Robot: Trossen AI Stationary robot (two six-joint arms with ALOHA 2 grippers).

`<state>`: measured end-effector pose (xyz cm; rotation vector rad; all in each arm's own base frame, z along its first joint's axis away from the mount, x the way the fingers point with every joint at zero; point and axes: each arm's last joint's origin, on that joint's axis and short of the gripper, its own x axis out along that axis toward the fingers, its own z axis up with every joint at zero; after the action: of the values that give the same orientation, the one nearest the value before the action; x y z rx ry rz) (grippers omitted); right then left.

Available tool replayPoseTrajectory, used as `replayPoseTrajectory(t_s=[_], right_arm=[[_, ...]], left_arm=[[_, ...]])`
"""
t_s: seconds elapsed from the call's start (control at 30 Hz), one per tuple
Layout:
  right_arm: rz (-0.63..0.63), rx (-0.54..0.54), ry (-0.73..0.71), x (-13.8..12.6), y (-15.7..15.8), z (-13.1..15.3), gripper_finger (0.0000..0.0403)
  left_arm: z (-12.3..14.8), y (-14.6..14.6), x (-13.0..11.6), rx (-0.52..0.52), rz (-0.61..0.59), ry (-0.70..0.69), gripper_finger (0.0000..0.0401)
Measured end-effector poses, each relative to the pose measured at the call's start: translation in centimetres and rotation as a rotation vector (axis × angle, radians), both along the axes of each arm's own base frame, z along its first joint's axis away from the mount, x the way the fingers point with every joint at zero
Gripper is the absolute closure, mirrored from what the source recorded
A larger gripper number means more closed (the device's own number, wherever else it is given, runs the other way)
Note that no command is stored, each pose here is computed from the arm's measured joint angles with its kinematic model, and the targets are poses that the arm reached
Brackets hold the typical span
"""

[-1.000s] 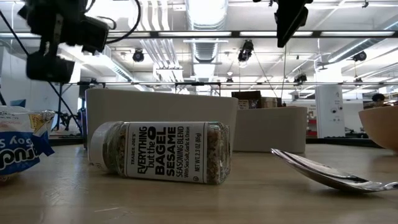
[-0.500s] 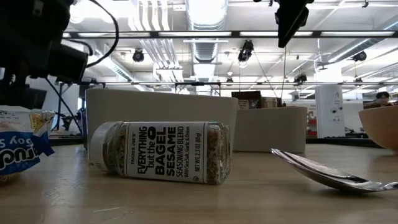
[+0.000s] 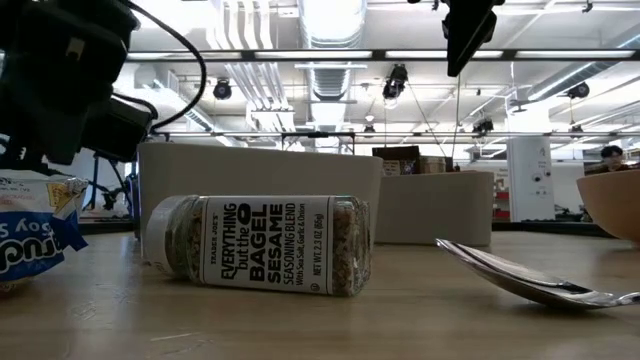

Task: Pick & Place Food Item
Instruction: Put the blue noodle pack into the black bin

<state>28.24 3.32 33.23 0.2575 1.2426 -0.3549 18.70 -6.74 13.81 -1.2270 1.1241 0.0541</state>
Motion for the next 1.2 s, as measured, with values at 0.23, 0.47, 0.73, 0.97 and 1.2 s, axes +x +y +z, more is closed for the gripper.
replayPoseTrajectory(t_s=[0.23, 0.47, 0.73, 0.97, 1.2], right_arm=[[-0.002, 0.001, -0.001, 0.0, 0.0, 0.0, 0.0188], [-0.001, 0.002, 0.000, 0.0, 0.0, 0.0, 0.0188], [0.000, 0.002, 0.002, 0.0, 0.0, -0.1, 0.0188], [0.002, 0.001, 0.002, 0.0, 0.0, -0.1, 0.0188], [0.002, 0.001, 0.002, 0.0, 0.0, -0.1, 0.0188]], left_arm=[[-1.1, -0.6, 1.2, -0.002, -0.104, 0.024, 0.0116], [-2.2, -1.0, 2.0, -0.013, -0.162, -0.008, 0.0116], [-2.8, -1.1, 2.3, 0.004, -0.204, -0.030, 0.0116], [-2.7, -1.1, 2.3, 0.022, -0.223, -0.056, 0.0169], [-2.7, -1.1, 2.3, 0.025, -0.223, -0.059, 0.0282]])
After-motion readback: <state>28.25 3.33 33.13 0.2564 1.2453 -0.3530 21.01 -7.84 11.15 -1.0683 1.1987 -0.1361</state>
